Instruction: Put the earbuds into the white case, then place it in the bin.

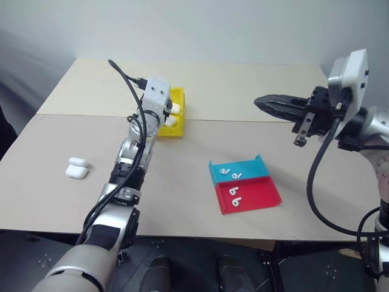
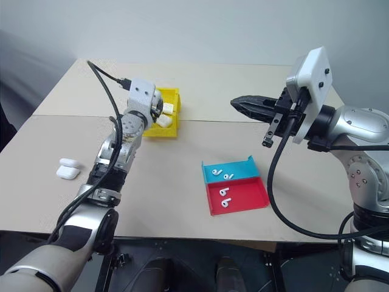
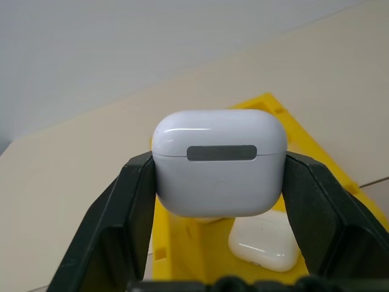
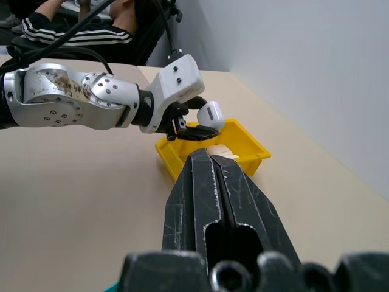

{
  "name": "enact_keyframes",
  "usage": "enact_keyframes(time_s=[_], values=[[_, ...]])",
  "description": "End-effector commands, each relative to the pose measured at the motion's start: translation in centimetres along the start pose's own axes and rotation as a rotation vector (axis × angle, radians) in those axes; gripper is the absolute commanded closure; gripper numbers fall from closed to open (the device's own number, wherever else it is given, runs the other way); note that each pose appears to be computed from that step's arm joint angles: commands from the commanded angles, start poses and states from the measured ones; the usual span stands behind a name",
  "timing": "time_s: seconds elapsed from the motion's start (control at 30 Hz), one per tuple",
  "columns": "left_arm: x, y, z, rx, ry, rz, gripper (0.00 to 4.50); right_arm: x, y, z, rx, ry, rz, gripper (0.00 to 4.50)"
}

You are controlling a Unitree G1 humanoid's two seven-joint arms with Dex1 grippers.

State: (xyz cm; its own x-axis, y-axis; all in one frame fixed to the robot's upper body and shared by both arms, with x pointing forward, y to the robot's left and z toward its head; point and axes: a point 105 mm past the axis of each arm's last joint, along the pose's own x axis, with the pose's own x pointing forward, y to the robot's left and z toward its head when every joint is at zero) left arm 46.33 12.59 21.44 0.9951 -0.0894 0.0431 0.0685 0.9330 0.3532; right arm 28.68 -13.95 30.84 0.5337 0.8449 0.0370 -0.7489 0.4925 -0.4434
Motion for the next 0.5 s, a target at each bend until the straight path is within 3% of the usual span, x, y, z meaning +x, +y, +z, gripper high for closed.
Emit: enact_keyframes(time_s=[0.03,0.17,0.3,0.4,0.5], values=[[0.5,-0.2,2.0,0.006,-0.073,0.004,1.35,-0.3,0.1,0.5,-0.044,0.017,-0.026,4.49],[0.9,-0.3,2.4,-0.025,-0.095,0.022,0.07,-0.4,0.2,0.2,-0.043,0.036,-0.037,4.50],[0.9,0.9,4.2,-0.106,-0.171,0.124,0.03,-0.4,0.2,0.0,-0.042,0.043,-0.046,4.50],[0.2,0.6,5.4,-0.507,-0.252,-0.098,0.03,-0.3,0.2,-0.4,-0.042,0.062,-0.051,4.50],[-1.0,0.1,6.3,-0.527,-0.290,-0.227,0.03,-0.3,0.4,-0.7,-0.046,0.074,-0.037,4.50]])
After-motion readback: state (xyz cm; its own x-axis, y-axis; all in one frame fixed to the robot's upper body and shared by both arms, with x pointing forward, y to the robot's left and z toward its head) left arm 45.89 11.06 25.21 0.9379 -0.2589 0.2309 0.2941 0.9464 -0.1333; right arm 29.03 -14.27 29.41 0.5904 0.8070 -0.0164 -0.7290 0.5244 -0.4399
